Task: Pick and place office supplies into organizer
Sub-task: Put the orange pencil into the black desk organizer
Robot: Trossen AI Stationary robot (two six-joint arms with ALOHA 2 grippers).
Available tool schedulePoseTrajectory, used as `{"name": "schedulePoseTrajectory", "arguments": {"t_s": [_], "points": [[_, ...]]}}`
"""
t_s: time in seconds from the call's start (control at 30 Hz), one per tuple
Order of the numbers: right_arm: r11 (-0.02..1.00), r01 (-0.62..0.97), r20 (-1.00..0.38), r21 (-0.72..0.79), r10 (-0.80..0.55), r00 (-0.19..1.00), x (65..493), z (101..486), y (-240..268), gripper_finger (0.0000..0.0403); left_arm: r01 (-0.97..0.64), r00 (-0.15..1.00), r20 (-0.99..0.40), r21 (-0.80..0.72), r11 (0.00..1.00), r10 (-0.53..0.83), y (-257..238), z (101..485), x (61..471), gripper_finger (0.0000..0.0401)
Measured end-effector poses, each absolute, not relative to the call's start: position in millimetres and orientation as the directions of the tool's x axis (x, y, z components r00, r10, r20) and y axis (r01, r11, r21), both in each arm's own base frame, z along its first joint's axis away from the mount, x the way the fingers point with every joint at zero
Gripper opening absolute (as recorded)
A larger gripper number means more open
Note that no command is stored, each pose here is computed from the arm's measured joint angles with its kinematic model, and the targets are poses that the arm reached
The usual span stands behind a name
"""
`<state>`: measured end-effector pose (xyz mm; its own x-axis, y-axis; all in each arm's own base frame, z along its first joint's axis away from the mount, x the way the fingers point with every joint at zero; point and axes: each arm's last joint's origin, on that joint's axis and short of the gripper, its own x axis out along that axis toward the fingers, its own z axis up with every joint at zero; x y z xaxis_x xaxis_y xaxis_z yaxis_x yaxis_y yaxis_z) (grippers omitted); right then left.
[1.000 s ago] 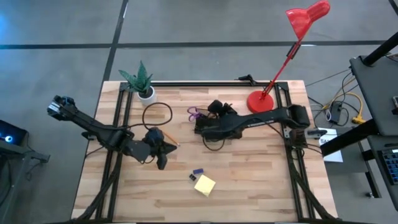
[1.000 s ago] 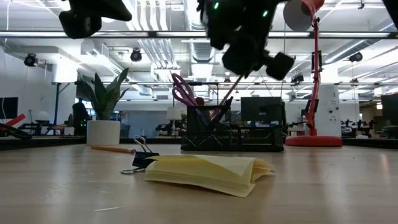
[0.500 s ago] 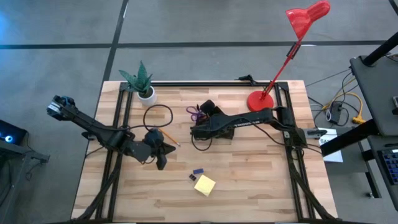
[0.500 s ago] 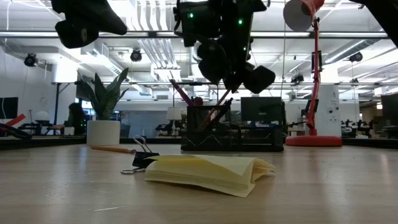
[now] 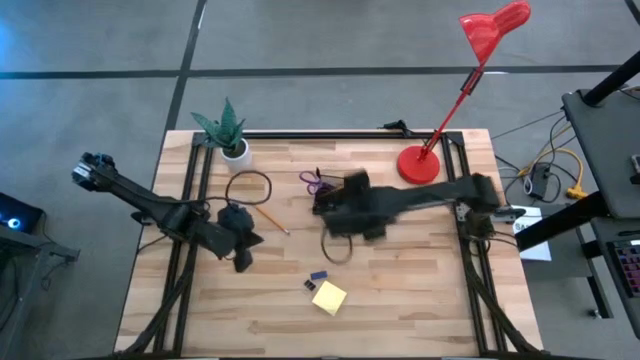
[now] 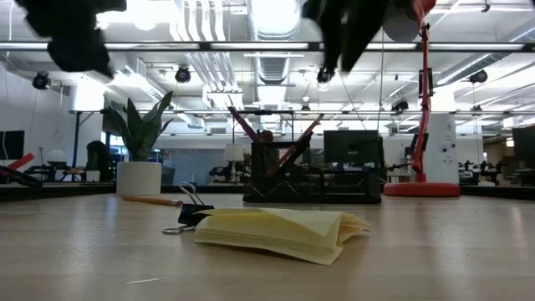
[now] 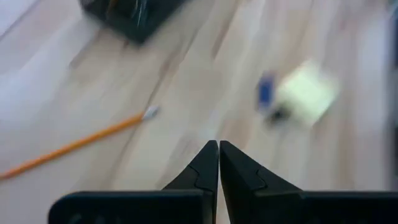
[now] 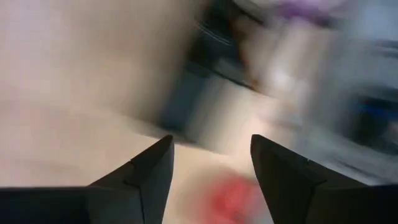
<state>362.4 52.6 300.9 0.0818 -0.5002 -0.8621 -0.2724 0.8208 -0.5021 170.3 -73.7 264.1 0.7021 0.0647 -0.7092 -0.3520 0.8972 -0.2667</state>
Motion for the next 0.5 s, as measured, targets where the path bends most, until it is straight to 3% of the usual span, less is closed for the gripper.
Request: {"name": "schedulePoseTrajectory", "arguments": {"t_s": [0.07, 0.13, 0.2, 0.3, 0.4, 0.5], "points": [[0.962, -0.143, -0.965, -0.234, -0.212, 0.156, 357.4, 311.8, 73.7, 0.0204, -0.317, 0.623, -0.777, -0.145, 0.937, 0.090, -69.5, 257.2, 164.1, 0.0002], [0.995, -0.059, -0.959, -0.079, -0.060, 0.277, 363.1, 313.3, 88.9, 0.0203, -0.304, 0.556, -0.819, -0.041, 0.952, 0.142, -62.8, 250.9, 162.6, 0.0012], [0.999, 0.011, -0.901, -0.039, -0.039, 0.432, 374.1, 313.9, 96.4, 0.0200, -0.345, 0.497, -0.839, 0.043, 0.937, 0.222, -51.6, 244.7, 165.7, 0.0028], [0.996, 0.060, -0.787, 0.065, 0.014, 0.617, 397.9, 309.2, 100.1, 0.0189, -0.553, 0.379, -0.856, 0.095, 0.828, 0.352, -22.9, 235.2, 171.0, 0.0049], [0.992, 0.069, -0.759, 0.107, 0.037, 0.650, 421.5, 282.9, 101.2, 0.0167, -0.626, 0.298, -0.869, 0.134, 0.768, 0.395, 4.1, 228.2, 180.0, 0.0049], [0.992, 0.085, -0.785, 0.092, 0.020, 0.619, 437.1, 257.2, 97.1, 0.0131, -0.445, 0.295, -0.878, 0.223, 0.868, 0.376, 19.6, 222.6, 191.2, 0.0020]]}}
